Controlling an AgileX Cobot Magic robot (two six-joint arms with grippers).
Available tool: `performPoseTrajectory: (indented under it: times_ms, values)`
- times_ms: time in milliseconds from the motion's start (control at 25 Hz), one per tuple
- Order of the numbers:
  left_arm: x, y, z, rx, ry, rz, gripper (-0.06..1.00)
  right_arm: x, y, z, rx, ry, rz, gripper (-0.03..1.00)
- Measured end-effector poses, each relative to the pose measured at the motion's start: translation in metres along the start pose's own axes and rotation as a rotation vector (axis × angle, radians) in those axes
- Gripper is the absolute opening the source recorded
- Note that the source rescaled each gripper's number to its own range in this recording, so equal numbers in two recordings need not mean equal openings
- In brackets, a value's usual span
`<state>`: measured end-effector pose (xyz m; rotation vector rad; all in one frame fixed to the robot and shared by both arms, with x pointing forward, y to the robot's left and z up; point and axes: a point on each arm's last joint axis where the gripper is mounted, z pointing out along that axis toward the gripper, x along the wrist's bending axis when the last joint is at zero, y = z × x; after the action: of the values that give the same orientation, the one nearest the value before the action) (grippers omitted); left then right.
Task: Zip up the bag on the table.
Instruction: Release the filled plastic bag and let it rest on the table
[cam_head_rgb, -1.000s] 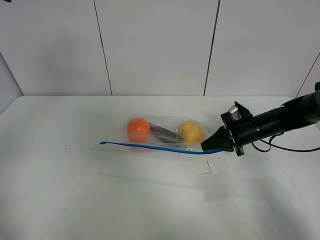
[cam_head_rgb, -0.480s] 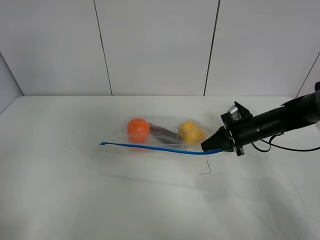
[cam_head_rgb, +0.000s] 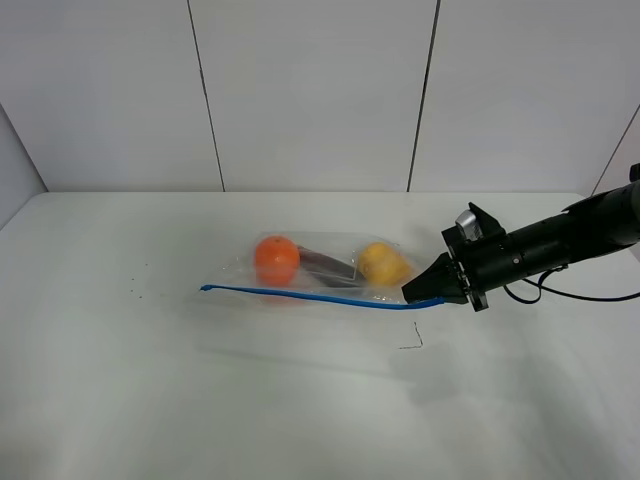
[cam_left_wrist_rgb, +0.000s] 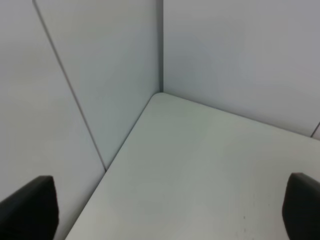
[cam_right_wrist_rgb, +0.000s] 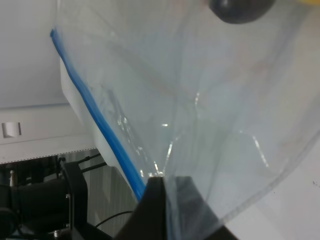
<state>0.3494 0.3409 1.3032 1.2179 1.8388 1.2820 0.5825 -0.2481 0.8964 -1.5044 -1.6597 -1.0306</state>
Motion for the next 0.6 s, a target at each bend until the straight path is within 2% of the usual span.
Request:
performPoseTrajectory:
  times_ms: [120,240,440,600]
  values:
    - [0.003,-0.029,-0.011,0.007,-0.035,-0.004,1.00,0.000,0.000,0.000,0.000,0.000,-0.002,0.00]
    - [0.001,-0.066,-0.018,-0.008,-0.121,-0.009,1.00,0.000,0.000,0.000,0.000,0.000,-0.009,0.00]
    - [-0.001,-0.145,-0.019,-0.058,-0.226,0.069,1.00,0.000,0.000,0.000,0.000,0.000,-0.017,0.00]
    - [0.001,-0.203,-0.023,-0.100,-0.261,0.130,1.00,0.000,0.000,0.000,0.000,0.000,-0.017,0.00]
